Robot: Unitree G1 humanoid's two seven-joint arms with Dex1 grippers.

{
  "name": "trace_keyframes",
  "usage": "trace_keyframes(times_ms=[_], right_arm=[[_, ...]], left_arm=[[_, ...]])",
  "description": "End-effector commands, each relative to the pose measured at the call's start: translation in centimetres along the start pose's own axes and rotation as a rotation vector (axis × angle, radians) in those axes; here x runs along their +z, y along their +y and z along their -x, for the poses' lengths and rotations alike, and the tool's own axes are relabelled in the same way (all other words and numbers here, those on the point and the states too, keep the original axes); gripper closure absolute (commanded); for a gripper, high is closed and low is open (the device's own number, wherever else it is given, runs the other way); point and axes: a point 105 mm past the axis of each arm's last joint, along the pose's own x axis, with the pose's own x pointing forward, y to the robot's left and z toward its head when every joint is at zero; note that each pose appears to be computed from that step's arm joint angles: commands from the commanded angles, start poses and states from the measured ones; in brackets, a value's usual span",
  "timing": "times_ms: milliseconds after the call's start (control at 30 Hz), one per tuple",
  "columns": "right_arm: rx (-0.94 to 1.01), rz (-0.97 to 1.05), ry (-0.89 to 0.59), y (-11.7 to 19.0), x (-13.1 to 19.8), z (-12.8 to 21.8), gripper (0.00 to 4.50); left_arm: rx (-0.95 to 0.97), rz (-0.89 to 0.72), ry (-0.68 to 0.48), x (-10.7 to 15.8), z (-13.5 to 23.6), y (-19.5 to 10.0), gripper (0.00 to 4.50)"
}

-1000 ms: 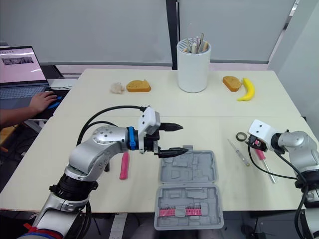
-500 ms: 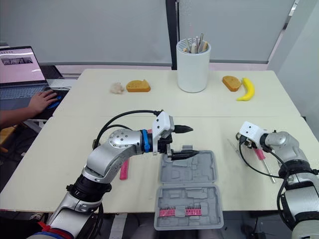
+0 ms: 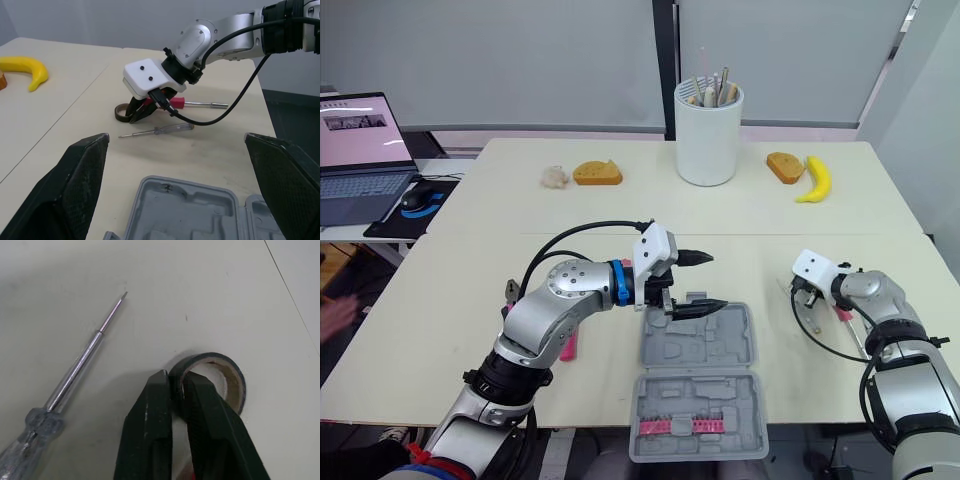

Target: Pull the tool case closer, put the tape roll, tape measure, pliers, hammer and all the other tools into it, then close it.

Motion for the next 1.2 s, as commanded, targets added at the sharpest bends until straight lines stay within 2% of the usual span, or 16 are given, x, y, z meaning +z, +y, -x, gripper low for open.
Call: trace_keyframes(times_ms=[33,233,333,467,733,900,1200], right_arm=[[-0.027,-0.006,-0.024,-1.0,0.6,0.4,4.48],[-0.036,-0.016,-0.080,-1.5,1.2,1.2,4.48],[-0.019,0.022,-0.179,-1.4,4.2,2.2,4.48],[0.079,0.047,-0.311,1.7,8.8,3.7,4.48],[0.341,0.066,-0.482,10.2,16.7,5.0,4.48],[0.444,0.151,-0.487,13.7,18.6,3.4,4.48],[0.530,0.247,-0.525,16.6,21.1,1.8,4.48]], left_arm=[[-0.009,-0.036,-0.022,1.1,-0.2,-0.1,0.00],[-0.013,-0.029,-0.016,1.0,0.4,-0.1,0.00],[0.033,0.008,-0.029,1.2,2.6,0.9,0.00],[0.098,0.025,0.026,-0.1,5.9,1.9,0.00],[0.108,0.096,0.205,-4.0,11.9,0.4,0.00],[0.087,0.096,0.274,-5.1,13.4,-0.3,0.00],[0.085,0.100,0.294,-5.2,13.8,-0.4,0.00]])
